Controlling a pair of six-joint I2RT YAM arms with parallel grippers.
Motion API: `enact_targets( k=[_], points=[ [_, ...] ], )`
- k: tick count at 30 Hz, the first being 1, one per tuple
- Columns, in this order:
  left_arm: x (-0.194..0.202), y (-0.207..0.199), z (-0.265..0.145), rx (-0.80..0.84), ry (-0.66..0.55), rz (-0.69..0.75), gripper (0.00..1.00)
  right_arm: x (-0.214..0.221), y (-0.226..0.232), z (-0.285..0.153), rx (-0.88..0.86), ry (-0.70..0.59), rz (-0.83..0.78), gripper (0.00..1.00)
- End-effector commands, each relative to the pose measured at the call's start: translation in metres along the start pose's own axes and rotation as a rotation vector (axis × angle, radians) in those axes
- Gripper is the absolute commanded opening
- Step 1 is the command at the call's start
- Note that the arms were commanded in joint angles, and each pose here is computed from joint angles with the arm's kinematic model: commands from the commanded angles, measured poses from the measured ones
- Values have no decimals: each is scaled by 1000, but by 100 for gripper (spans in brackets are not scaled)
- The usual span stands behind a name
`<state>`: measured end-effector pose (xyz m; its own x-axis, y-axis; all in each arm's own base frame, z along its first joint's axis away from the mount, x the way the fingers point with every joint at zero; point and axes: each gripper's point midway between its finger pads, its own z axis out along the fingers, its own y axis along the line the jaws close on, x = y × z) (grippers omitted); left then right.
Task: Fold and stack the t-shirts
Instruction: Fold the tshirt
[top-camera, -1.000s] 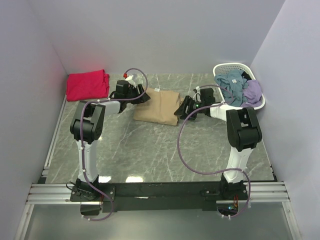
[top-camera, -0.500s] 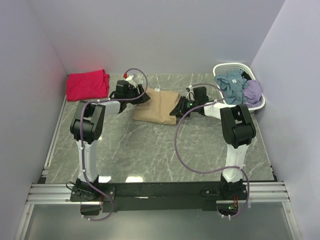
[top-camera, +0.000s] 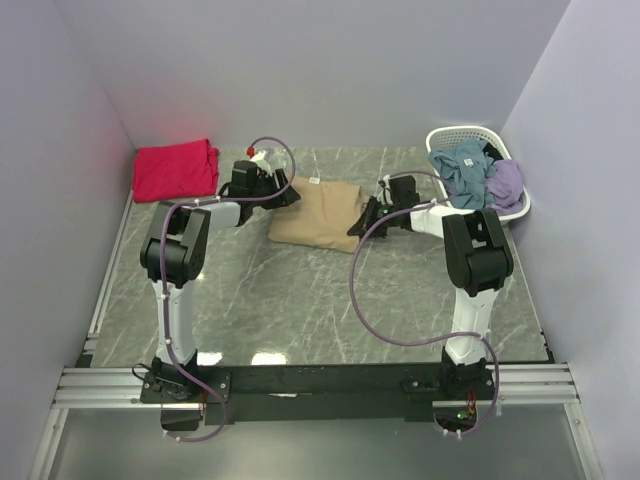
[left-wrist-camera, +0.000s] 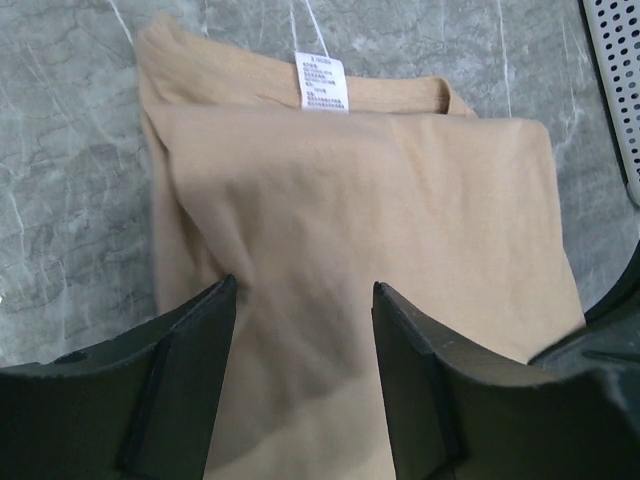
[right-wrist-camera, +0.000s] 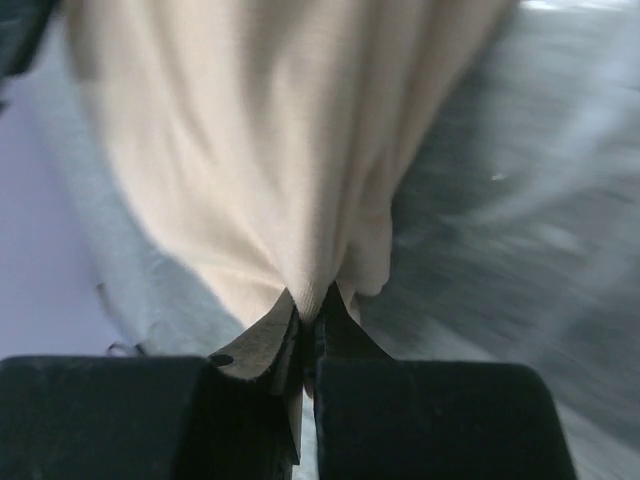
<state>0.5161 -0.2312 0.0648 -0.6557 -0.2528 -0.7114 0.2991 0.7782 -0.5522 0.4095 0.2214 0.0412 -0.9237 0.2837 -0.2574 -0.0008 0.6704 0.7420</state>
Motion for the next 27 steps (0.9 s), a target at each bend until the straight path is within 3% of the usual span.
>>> enact_targets(
  k=[1,7,8,9,12,13,22,27],
  points=[
    [-20,-19,-12,61,-44,8,62,-22,-39,-32,245,-75,-29,0],
    [-12,-21,-11,88,-36,-18,62,-24,-66,-38,311,-78,-1,4],
    [-11,-20,-11,89,-34,-20,62,-24,-60,-36,278,-65,-9,16],
    [-10,-21,-12,91,-31,-21,62,-24,-58,-36,268,-63,-15,40],
    [-12,-21,-15,83,-43,-14,62,-26,-46,-38,213,-68,-43,65],
    [-17,-23,-17,83,-52,-8,62,-31,-39,-42,203,-88,-59,68],
    [-73,-58,-49,101,-180,43,63,-74,-23,-74,315,-224,-156,73],
    [-103,-84,-53,154,-224,72,63,-114,-8,-79,368,-302,-211,68]
  ],
)
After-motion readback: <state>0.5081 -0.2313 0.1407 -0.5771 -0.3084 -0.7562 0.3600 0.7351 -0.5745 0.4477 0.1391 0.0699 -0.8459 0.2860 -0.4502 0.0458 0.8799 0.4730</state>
